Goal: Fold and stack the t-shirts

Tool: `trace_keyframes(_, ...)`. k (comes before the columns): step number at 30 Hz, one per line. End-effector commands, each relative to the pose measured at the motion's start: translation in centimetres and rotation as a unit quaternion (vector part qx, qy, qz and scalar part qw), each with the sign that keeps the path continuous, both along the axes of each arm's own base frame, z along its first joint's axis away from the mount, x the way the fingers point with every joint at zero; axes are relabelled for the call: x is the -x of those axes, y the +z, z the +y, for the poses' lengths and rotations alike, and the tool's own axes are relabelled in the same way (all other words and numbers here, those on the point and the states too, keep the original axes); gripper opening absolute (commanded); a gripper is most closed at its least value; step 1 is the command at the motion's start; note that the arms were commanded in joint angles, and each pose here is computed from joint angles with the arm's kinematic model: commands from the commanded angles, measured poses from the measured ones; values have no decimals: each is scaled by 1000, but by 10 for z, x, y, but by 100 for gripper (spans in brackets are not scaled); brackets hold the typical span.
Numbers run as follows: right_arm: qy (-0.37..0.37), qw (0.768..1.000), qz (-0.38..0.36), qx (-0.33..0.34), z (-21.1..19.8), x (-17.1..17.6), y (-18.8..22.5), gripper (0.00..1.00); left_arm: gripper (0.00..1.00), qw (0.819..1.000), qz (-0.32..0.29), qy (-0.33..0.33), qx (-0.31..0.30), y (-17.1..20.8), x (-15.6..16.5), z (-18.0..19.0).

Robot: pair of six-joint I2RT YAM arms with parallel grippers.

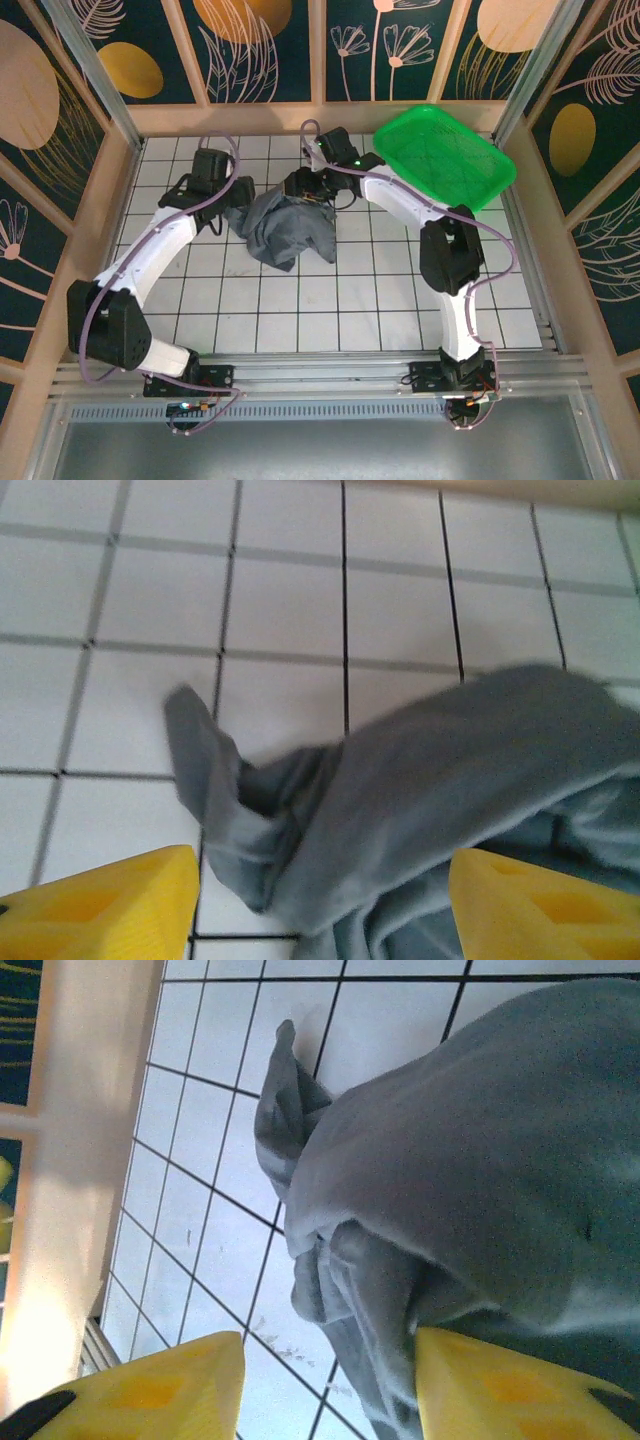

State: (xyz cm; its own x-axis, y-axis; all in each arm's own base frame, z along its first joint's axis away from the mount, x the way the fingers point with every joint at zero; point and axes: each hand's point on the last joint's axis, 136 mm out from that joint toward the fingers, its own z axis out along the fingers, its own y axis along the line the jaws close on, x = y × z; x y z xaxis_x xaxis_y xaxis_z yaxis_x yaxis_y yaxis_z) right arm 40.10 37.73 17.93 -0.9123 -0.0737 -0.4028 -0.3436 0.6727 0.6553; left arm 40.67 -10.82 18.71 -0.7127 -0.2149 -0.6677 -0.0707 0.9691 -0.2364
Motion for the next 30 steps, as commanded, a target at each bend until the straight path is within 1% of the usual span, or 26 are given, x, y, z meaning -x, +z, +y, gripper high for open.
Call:
trace_keyframes(1, -45, 998, -38, 7, -38, -11, 20, 58, 68, 960, 129, 162, 186, -54, 21, -17)
trace_keyframes(2, -67, 997, -39, 27, -52, -17, 10, 59, 69, 957, 146, 166, 188, -65, 25, -18)
trace_keyframes(4, -116, 990, -34, 71, -83, -33, -12, 56, 69, 948, 176, 173, 201, -86, 31, -23)
trace_keyframes(5, -140, 985, -29, 94, -98, -39, -25, 55, 70, 942, 191, 176, 213, -96, 35, -28)
trace_keyframes(6, -154, 982, -26, 105, -107, -43, -35, 55, 70, 934, 206, 180, 228, -107, 38, -32)
trace_keyframes(9, -165, 978, -31, 127, -118, -53, -53, 54, 70, 916, 233, 185, 270, -129, 42, -44)
trace_keyframes(12, -142, 979, -31, 142, -109, -59, -70, 51, 67, 912, 234, 187, 281, -138, 35, -49)
trace_keyframes(13, -130, 981, -29, 143, -103, -59, -77, 50, 64, 910, 241, 187, 281, -146, 33, -51)
trace_keyframes(15, -117, 982, -25, 144, -94, -59, -89, 49, 55, 907, 253, 188, 278, -157, 30, -54)
trace_keyframes(17, -101, 985, -14, 141, -83, -57, -103, 49, 40, 908, 261, 204, 255, -169, 31, -46)
trace_keyframes(20, -87, 985, 8, 150, -73, -55, -125, 47, 11, 912, 249, 236, 224, -173, 28, -22)
trace_keyframes(21, -83, 985, 11, 152, -69, -54, -130, 46, 4, 913, 243, 247, 214, -171, 26, -12)
trace_keyframes(22, -78, 985, 14, 155, -65, -53, -135, 44, 0, 915, 236, 259, 202, -169, 23, 0)
trace_keyframes(24, -74, 983, 18, 165, -61, -52, -143, 36, 0, 918, 221, 274, 183, -163, 16, 20)
trace_keyframes(26, -91, 978, 26, 187, -67, -55, -151, 15, 0, 922, 207, 282, 166, -155, 6, 38)
trace_keyframes(27, -100, 976, 28, 194, -71, -56, -152, 6, 0, 923, 203, 285, 158, -152, 2, 45)
trace_keyframes(28, -114, 972, 30, 202, -78, -57, -152, 0, 0, 926, 196, 287, 149, -147, -4, 53)
trace_keyframes(30, -131, 970, 27, 203, -88, -56, -145, 0, 0, 930, 185, 291, 128, -140, -14, 65)
